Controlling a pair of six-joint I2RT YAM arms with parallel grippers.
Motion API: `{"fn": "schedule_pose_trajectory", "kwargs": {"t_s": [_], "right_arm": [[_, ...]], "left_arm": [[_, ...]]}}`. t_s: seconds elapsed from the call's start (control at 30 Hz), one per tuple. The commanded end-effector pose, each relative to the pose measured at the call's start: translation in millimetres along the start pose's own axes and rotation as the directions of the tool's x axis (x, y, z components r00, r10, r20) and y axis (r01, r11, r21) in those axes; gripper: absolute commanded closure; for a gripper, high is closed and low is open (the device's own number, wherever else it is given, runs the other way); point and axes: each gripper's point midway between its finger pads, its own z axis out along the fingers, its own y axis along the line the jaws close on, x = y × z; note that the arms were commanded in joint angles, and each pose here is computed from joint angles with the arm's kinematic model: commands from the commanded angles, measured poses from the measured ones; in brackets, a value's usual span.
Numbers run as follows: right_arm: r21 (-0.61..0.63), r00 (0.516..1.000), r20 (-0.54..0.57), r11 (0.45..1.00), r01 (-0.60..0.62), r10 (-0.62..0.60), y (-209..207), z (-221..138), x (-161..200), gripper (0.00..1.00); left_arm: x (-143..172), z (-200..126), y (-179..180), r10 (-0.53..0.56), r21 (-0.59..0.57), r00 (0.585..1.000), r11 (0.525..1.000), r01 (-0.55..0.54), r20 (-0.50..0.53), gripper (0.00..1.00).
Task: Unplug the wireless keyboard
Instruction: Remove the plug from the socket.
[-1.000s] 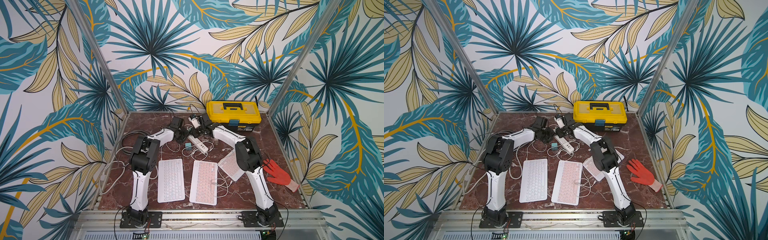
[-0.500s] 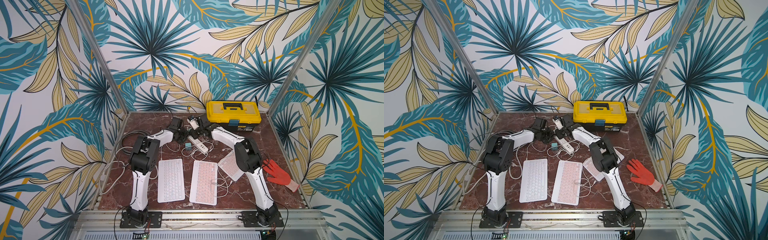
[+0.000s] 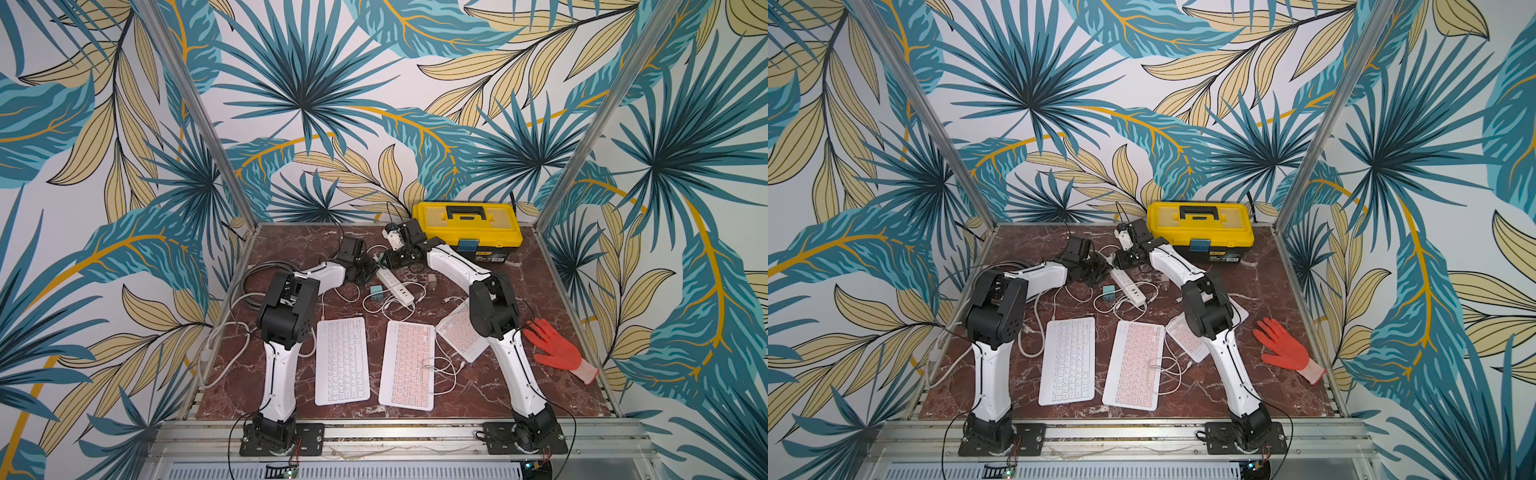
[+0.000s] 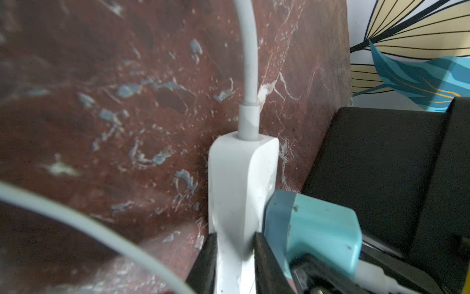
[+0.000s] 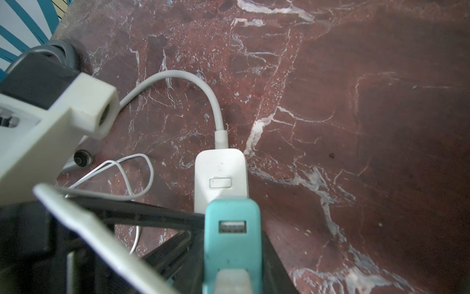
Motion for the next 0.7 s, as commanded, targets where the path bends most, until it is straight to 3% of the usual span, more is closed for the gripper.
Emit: {"fn": "schedule_pose_trajectory", "kwargs": {"t_s": [0.0,0.4,0.5,0.67], "right_arm": [[0.013,0.994,0.068,0.996,0.084,-0.085,24.3,-14.9,-25.9,0.80],[0.141,0.921,-0.007,0.911,0.386,-0.389,47.3,-16.4,-25.2,0.80],[0.111,0.911,0.047,0.909,0.402,-0.409,56.7,-16.4,-23.9,0.80],[0.097,0.909,0.227,0.937,0.336,-0.349,62.1,-22.4,-22.2,0.83]], "left_arm": [[23.3,14.4,77.8,-0.067,-0.233,0.995,0.971,0.049,-0.070,0.74],[34.8,20.7,91.9,-0.083,-0.260,0.991,0.964,0.053,-0.103,0.74],[32.6,20.5,95.9,-0.098,-0.265,0.990,0.962,0.068,-0.100,0.74],[25.0,16.1,107.2,-0.124,-0.282,0.989,0.955,0.096,-0.084,0.74]]}}
